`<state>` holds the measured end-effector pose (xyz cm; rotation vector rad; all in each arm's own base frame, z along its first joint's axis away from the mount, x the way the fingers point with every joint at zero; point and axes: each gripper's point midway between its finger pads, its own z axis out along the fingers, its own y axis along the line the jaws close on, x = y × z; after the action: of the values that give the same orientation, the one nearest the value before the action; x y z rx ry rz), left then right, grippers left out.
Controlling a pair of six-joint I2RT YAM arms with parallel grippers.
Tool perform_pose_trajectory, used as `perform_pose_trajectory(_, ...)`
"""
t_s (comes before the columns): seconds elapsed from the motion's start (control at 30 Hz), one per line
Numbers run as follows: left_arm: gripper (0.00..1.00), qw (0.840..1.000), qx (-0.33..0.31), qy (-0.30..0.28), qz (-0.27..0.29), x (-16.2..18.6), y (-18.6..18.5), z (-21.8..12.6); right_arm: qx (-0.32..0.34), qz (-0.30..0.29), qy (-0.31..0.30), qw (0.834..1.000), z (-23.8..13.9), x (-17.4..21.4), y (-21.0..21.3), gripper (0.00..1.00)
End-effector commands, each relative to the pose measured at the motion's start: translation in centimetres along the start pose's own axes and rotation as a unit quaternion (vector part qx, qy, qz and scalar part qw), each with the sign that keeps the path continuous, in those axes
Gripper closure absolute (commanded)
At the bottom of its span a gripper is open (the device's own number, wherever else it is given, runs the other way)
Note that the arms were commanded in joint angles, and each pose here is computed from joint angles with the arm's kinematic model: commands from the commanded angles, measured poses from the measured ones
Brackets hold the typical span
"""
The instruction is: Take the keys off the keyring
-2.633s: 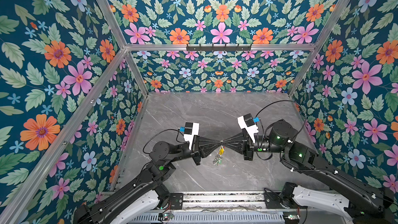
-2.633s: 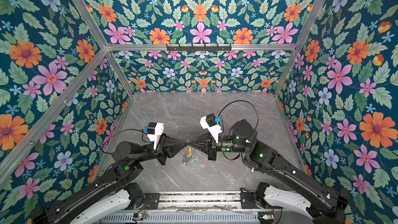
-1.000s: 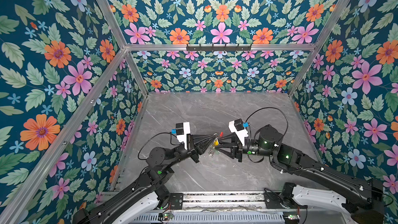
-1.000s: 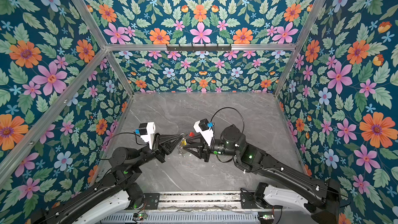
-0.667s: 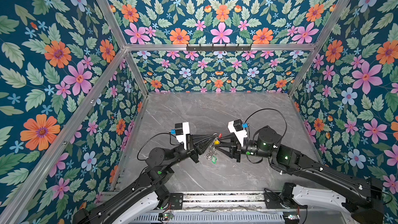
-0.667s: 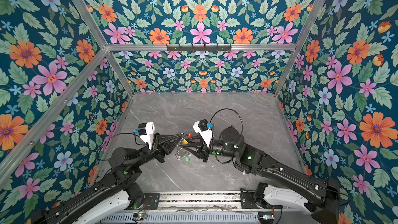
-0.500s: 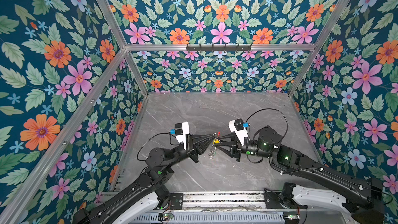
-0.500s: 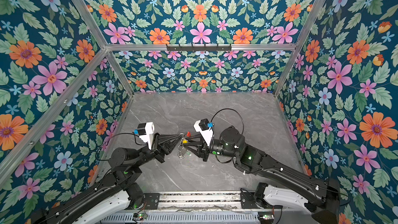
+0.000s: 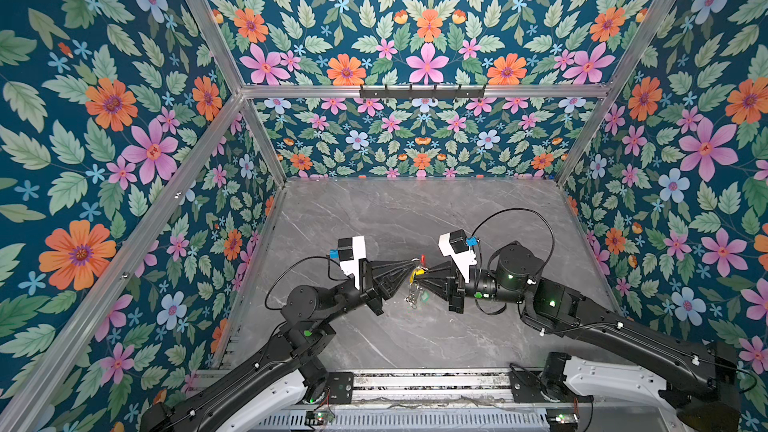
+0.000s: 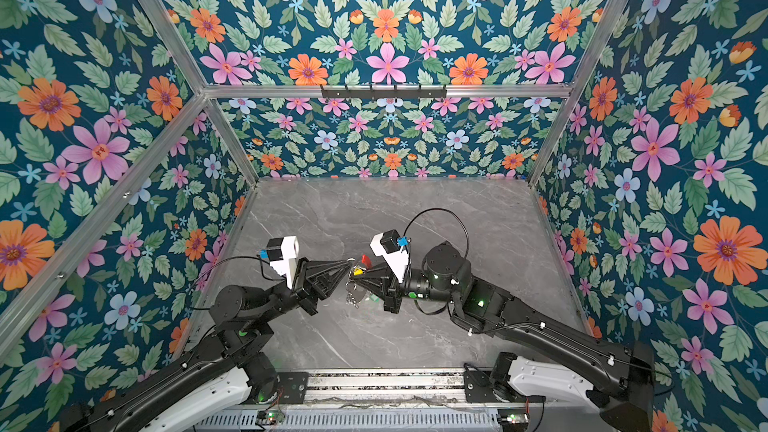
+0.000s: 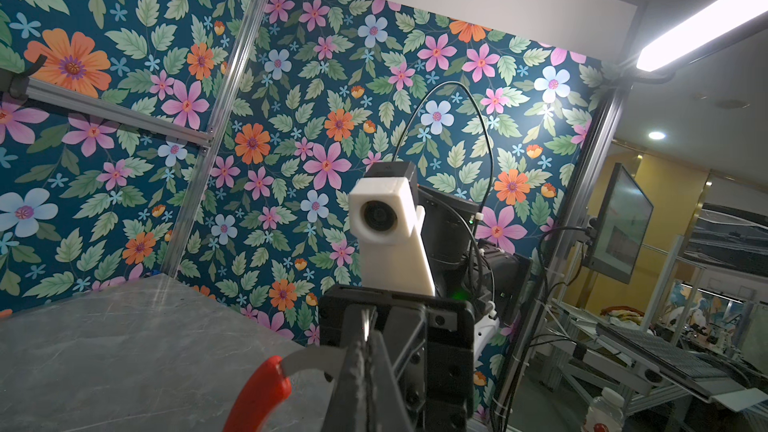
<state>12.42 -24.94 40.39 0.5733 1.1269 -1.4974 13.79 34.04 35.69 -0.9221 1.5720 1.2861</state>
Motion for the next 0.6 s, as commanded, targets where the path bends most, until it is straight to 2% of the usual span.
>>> perform_pose_trajectory(0.0, 1.0, 1.0, 0.01, 0.004, 0.018, -0.1, -0.6, -0.2, 0.007, -0.003, 0.019, 1.0, -0.6, 0.7, 0.1, 1.0)
perform_pose_trajectory(0.23, 1.0, 0.999, 0.018, 0.042, 0.022, 0.9, -0.9, -0.1, 0.022, -0.008, 0.076, 0.997, -1.8, 1.4, 0.3, 1.0)
perform_pose_trajectory(0.57, 1.0, 0.997, 0.036, 0.066, 0.022, 1.5, -1.7, -0.2, 0.026, -0.034, 0.106, 0.994, -2.6, 0.3, 1.0, 1.0)
